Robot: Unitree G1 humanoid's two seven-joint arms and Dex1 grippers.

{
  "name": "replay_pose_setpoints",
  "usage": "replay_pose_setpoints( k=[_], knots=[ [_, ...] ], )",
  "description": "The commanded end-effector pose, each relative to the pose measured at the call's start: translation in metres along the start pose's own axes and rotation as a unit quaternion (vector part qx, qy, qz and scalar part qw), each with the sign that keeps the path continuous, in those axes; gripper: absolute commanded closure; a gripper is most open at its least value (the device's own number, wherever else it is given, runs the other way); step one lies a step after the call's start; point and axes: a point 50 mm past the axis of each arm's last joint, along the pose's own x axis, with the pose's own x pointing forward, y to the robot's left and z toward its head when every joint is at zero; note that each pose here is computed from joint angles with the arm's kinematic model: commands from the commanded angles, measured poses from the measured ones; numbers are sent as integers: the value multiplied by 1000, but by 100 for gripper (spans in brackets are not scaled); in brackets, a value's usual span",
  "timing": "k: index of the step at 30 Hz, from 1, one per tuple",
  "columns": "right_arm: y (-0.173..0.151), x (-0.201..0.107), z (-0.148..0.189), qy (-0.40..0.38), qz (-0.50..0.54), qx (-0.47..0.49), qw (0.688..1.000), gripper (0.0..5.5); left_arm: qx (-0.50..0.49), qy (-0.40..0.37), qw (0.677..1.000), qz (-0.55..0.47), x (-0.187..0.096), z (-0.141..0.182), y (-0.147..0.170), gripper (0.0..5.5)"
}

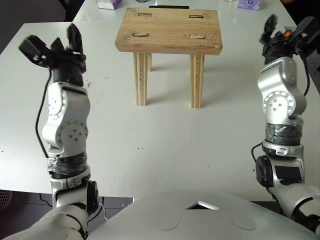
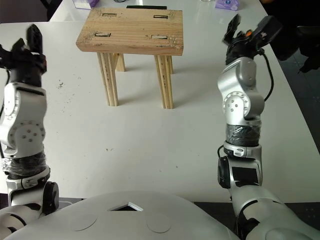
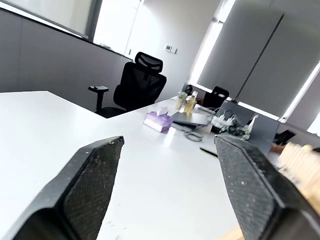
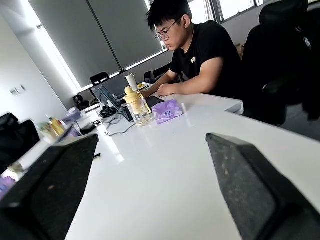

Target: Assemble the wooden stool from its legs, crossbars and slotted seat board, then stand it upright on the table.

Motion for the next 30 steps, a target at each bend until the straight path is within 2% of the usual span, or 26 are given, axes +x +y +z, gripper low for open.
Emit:
replay_pose_setpoints(
  k=[1,5,9,16,19,23,30],
  knots=[
    [18,-33,-65,21,48,-175,983,152,111,67,991,20,-19,-73,7,213],
    [27,-44,-88,43,39,-170,984,152,140,78,986,42,-24,-102,4,213],
    [41,-41,-92,31,51,-167,984,152,133,74,987,46,-17,-109,-1,213],
    [50,-40,-97,27,45,-157,986,152,155,70,985,20,-3,-113,-3,213],
    [54,-42,-101,28,40,-154,987,190,158,72,985,11,1,-115,-5,213],
    [63,-41,-100,22,35,-140,989,193,156,69,985,5,10,-111,-6,213],
    [70,-50,-101,19,-1,-118,993,193,130,91,986,54,28,-101,7,213]
  ],
)
